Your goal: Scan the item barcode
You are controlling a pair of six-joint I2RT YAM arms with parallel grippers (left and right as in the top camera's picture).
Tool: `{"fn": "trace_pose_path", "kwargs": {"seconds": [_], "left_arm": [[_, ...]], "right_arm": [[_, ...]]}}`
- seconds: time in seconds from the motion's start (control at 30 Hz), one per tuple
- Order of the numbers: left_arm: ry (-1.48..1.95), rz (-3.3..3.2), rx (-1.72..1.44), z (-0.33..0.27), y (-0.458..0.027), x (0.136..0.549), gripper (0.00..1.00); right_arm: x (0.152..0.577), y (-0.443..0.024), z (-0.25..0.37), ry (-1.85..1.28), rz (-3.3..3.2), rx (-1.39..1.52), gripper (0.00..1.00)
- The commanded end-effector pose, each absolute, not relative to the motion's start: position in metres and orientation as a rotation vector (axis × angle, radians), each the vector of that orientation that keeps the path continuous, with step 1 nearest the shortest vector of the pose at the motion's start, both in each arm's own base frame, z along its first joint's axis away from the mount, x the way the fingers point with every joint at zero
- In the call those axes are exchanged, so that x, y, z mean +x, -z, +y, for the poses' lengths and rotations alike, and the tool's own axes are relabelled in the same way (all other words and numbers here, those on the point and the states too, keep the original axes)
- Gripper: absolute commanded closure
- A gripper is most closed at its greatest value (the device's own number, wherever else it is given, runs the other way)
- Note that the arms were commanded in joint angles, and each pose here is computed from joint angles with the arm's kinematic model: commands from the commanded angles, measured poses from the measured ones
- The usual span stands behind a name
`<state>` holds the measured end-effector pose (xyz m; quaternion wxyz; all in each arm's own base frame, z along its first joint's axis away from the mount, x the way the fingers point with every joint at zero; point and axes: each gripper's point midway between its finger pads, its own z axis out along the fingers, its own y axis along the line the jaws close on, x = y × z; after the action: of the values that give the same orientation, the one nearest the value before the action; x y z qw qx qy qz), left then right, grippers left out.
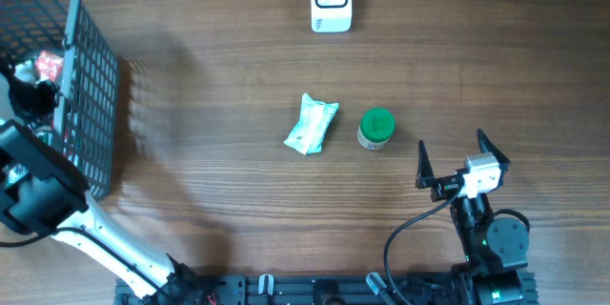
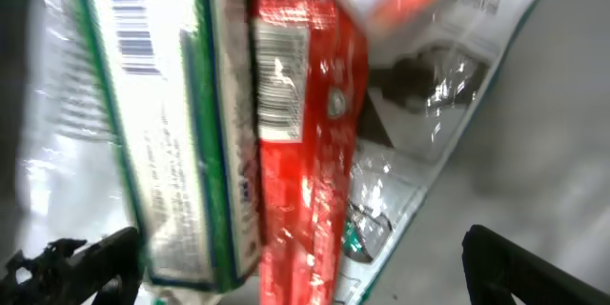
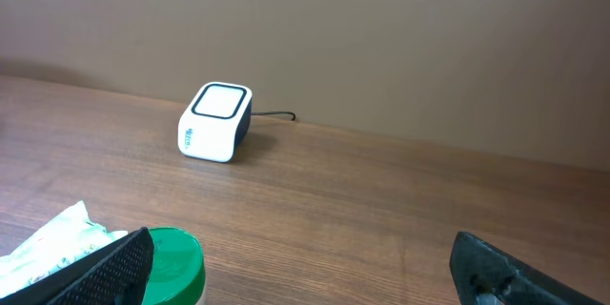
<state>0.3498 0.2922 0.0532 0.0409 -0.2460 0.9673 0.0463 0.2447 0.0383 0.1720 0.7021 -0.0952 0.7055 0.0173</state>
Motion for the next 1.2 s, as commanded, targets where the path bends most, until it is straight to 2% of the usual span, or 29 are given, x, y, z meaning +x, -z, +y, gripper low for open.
{"fn": "trace_pose_path", "kwargs": {"seconds": [0.0, 0.17, 0.3, 0.47, 1.0, 1.1, 1.17], "left_arm": [[-0.268, 2.904, -0.742, 0.305, -0.080, 0.350, 0.00], [-0.270, 2.851, -0.792, 0.315, -0.078, 0.354, 0.00], [-0.135, 2.836, -0.786, 0.309, -0.065, 0.362, 0.00], [0.031, 2.901, -0.628, 0.292, -0.044, 0.364, 0.00], [0.065, 3.022, -0.607, 0.291, 0.008, 0.350, 0.01], [0.069, 3.055, -0.615, 0.287, 0.023, 0.341, 0.14], [0.038, 3.072, -0.618, 0.287, 0.034, 0.335, 0.33]], "right_arm": [[0.245, -0.173, 0.039, -0.047, 1.567, -0.213, 0.00], [0.245, -0.173, 0.039, -0.047, 1.567, -0.213, 0.00], [0.245, -0.173, 0.039, -0.047, 1.567, -0.213, 0.00], [0.245, -0.173, 0.039, -0.047, 1.567, -0.213, 0.00], [0.245, -0.173, 0.039, -0.047, 1.567, -0.213, 0.00], [0.245, -0.173, 0.039, -0.047, 1.567, -0.213, 0.00], [0.245, -0.173, 0.039, -0.047, 1.567, -0.213, 0.00]]}}
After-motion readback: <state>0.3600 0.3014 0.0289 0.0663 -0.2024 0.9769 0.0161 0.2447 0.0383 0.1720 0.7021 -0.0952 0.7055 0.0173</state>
